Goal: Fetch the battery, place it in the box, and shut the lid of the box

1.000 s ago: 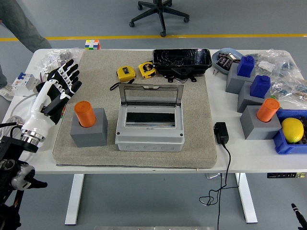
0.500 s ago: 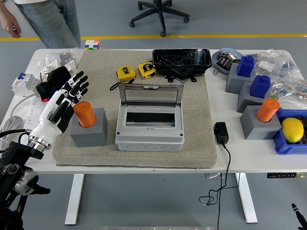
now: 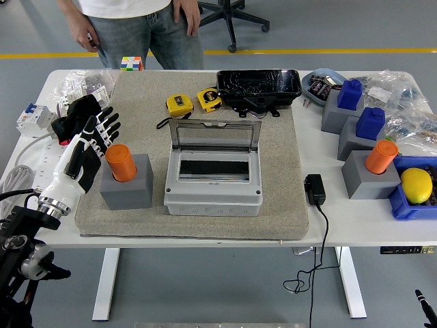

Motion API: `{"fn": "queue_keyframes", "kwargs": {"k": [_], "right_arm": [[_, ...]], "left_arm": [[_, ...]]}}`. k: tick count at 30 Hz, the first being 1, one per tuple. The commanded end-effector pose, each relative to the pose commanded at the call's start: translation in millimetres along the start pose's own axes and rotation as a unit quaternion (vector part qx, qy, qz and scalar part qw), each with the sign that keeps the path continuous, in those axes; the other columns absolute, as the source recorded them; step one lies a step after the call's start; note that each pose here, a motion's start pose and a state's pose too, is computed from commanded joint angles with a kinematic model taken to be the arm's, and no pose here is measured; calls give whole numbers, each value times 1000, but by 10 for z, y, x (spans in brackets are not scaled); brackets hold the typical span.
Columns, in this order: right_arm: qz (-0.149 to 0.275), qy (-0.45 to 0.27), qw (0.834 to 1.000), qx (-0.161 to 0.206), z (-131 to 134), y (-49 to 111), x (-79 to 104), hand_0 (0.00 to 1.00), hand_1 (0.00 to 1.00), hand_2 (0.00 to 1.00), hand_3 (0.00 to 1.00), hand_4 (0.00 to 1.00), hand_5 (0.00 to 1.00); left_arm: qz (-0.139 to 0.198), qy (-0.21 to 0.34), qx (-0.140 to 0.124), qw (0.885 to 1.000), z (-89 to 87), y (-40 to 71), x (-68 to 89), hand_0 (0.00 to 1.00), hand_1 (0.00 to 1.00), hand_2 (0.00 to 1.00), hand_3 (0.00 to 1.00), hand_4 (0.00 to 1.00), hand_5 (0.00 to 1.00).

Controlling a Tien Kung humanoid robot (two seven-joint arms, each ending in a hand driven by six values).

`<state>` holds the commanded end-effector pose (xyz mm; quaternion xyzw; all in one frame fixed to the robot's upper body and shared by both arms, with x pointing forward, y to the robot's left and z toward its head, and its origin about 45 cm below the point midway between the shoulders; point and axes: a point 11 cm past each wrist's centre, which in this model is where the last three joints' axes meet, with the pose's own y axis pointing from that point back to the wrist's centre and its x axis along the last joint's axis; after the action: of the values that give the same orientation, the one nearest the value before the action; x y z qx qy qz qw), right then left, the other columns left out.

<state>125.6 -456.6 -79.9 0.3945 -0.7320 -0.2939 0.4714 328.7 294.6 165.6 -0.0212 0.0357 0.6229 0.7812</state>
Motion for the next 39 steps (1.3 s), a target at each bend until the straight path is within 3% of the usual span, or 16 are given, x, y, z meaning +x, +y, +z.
{"fn": "queue_keyframes", "kwargs": {"k": [1,2,14,31,32,37,38,39], "right_arm": [[0,0,1000,0,1,0,1,879,882,842,872,998,998],[0,-1,1000,0,3,0,2,878,881,842,872,998,998],[2,-4,1000,0,-6,-2,13,879,880,841,871,998,998],[3,-7,1000,-1,0,-2,17,879,881,842,871,998,998],[3,-6,1000,-1,1,-2,17,878,880,841,871,998,998],[3,-6,1000,-1,5,-1,15,878,880,841,871,998,998],[3,-6,1000,-1,5,-1,16,879,880,841,869,998,998],[3,-6,1000,-1,5,-2,19,879,880,841,869,998,998]], "left_arm": [[-2,-4,1,1000,-7,4,-3,911,923,895,923,998,907],[-3,-7,2,1000,-10,6,-4,928,947,923,936,998,779],[-2,-17,3,1000,-16,9,1,998,995,963,968,998,735],[0,-42,21,999,-109,14,-1,998,998,969,971,998,710],[2,-44,23,999,-124,14,8,998,996,964,972,998,653],[8,-47,29,998,-167,19,34,998,996,964,972,998,653],[8,-49,29,998,-164,19,35,995,990,962,970,998,566],[9,-51,28,998,-157,17,31,995,990,962,970,998,566]]}}
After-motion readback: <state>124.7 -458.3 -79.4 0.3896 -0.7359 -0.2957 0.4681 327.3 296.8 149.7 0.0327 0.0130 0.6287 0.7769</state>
